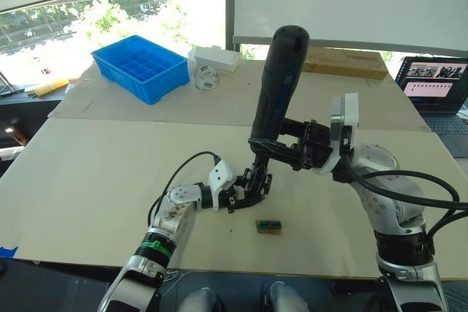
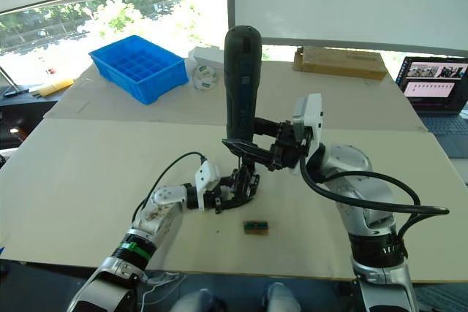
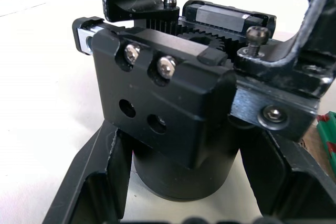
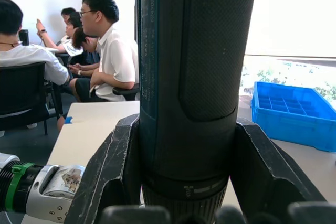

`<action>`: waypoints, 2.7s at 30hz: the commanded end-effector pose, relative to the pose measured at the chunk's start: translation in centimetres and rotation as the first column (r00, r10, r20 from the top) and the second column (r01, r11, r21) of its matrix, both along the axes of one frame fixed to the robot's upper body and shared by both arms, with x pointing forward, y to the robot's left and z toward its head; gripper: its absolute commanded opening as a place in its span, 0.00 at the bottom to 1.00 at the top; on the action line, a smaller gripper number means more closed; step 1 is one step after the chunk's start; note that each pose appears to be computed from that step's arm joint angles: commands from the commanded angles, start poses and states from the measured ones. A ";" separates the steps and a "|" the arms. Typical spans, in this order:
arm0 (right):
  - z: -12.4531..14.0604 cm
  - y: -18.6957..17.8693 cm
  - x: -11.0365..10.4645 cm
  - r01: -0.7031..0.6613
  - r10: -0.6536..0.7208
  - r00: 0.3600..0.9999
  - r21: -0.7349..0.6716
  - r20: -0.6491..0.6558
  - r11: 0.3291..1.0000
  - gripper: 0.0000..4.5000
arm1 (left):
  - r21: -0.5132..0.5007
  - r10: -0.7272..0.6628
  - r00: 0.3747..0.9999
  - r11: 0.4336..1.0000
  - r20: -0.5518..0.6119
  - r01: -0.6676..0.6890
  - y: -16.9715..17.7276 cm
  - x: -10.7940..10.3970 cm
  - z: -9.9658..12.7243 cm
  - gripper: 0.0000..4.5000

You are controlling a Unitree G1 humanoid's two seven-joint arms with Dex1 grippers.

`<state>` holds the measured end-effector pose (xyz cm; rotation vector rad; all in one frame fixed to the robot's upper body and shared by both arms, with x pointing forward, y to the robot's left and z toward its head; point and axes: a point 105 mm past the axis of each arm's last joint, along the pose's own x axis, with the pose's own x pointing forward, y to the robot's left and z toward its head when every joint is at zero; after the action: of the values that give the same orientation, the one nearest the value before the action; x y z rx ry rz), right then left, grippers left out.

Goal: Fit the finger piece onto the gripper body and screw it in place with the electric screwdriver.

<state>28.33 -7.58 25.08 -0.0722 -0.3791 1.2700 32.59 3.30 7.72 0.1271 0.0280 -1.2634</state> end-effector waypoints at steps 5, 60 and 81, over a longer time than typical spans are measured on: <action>1.8 0.3 -0.9 -0.042 0.040 0.996 0.029 0.076 0.999 0.43 | 0.014 -0.014 0.999 1.000 -0.032 0.014 -0.2 -0.7 -1.1 0.54; 0.8 0.1 -1.1 -0.025 0.030 0.994 -0.051 0.105 0.998 0.43 | 0.012 -0.018 0.999 1.000 -0.044 0.019 -0.1 -1.3 -1.4 0.54; 0.8 0.8 -0.9 -0.052 0.051 0.998 0.045 0.021 0.998 0.43 | 0.015 -0.023 0.999 1.000 -0.043 0.023 -0.3 -1.4 -1.3 0.54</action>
<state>28.07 -6.86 25.02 -0.0273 -0.3844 1.3009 32.02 3.29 7.49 0.1281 0.0335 -1.2636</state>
